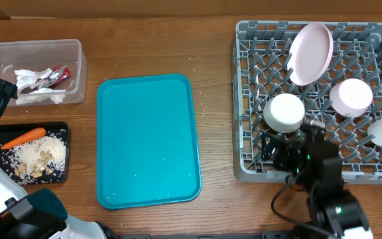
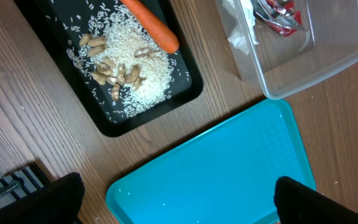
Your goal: Sort waste into correct bins and load items into the dishwasher rack
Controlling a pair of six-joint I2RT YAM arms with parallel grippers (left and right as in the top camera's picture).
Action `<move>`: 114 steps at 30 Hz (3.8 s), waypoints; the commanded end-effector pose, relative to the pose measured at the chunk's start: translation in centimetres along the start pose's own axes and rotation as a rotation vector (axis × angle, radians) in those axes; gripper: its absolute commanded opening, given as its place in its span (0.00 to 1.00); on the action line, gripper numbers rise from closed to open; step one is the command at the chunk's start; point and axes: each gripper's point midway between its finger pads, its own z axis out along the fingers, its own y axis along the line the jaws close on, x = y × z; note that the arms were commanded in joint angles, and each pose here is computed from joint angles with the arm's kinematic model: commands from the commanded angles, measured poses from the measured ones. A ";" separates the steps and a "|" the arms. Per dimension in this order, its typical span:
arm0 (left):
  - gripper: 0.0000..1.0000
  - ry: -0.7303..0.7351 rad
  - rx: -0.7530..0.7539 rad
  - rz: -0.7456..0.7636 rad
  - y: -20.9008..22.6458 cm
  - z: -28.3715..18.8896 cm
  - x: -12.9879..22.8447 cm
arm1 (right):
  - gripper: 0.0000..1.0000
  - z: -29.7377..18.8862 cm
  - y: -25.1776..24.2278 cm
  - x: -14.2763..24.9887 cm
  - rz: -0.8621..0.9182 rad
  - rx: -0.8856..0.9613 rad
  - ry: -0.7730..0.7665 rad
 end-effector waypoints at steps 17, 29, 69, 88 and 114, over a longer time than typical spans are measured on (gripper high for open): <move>1.00 0.002 -0.010 -0.012 0.2 0.2 -0.1 | 1.00 -1.9 -1.5 -2.5 -0.151 -0.144 -0.529; 1.00 0.002 -0.010 -0.012 0.2 0.2 -0.1 | 1.00 -3.2 -2.3 -3.3 -0.361 -0.045 -0.608; 1.00 0.002 -0.010 -0.012 0.2 0.2 -0.1 | 1.00 -3.2 -3.0 -3.5 -0.352 0.002 -0.613; 1.00 -0.001 0.009 0.046 -1.3 -0.3 1.2 | 1.00 -3.2 -3.1 -3.5 -0.351 0.002 -0.613; 1.00 0.153 -0.027 0.362 1.3 0.5 16.1 | 1.00 -3.2 -3.0 -3.5 -0.352 0.001 -0.613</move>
